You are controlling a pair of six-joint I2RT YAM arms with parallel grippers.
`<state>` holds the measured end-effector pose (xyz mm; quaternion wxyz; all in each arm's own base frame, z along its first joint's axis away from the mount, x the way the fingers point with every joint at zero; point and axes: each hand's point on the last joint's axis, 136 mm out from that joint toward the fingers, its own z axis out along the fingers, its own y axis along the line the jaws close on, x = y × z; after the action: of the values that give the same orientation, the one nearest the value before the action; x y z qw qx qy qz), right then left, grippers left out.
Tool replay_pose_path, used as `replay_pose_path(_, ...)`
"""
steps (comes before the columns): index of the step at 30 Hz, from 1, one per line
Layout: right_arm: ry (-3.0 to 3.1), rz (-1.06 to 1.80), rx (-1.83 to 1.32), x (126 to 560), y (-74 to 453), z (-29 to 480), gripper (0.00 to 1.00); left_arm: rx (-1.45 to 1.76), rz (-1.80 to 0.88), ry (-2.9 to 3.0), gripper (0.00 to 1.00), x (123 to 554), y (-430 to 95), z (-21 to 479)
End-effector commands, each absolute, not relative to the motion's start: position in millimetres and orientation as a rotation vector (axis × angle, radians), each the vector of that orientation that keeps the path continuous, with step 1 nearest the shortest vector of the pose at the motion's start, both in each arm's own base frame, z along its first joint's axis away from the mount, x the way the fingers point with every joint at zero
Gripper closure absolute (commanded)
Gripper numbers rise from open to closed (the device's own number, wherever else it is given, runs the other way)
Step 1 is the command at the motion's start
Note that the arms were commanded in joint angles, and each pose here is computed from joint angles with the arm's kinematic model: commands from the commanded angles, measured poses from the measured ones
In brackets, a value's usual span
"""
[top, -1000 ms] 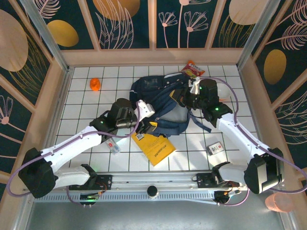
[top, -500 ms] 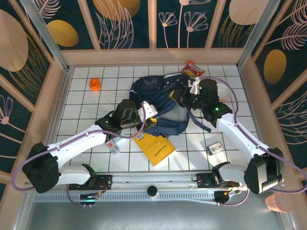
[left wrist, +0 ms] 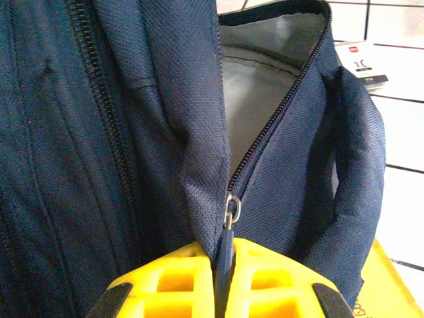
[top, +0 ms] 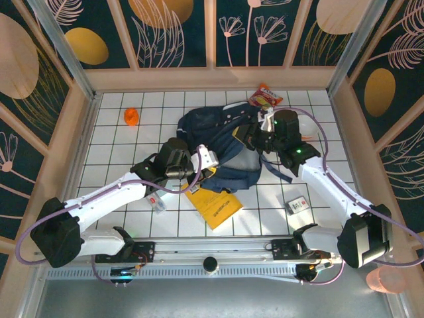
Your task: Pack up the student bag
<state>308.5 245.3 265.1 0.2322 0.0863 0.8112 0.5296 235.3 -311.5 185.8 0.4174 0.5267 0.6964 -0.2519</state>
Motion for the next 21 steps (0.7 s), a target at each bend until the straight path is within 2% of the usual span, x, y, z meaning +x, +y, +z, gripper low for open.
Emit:
replay_pose_path(1,2.087,1.553,0.152,300,258,299,0.69,1.284,-0.797,1.675,1.0,223,-325,211)
replay_pose_path(3,2.072,1.572,0.208,296,257,291,0.59,1.231,-0.838,1.678,1.0,225,-328,218)
replay_pose_path(6,2.059,1.573,0.288,289,255,279,0.54,1.169,-0.858,1.674,1.0,229,-330,225)
replay_pose_path(14,2.073,1.586,0.328,277,283,263,0.51,1.131,-0.89,1.643,1.0,232,-334,234)
replay_pose_path(18,2.058,1.587,0.365,282,288,258,0.86,1.15,-0.895,1.675,1.0,228,-332,225)
replay_pose_path(19,2.051,1.584,0.37,284,288,259,0.92,1.168,-0.889,1.686,0.96,226,-331,221)
replay_pose_path(21,2.044,1.574,0.365,286,288,264,0.96,1.195,-0.867,1.708,0.88,224,-327,212)
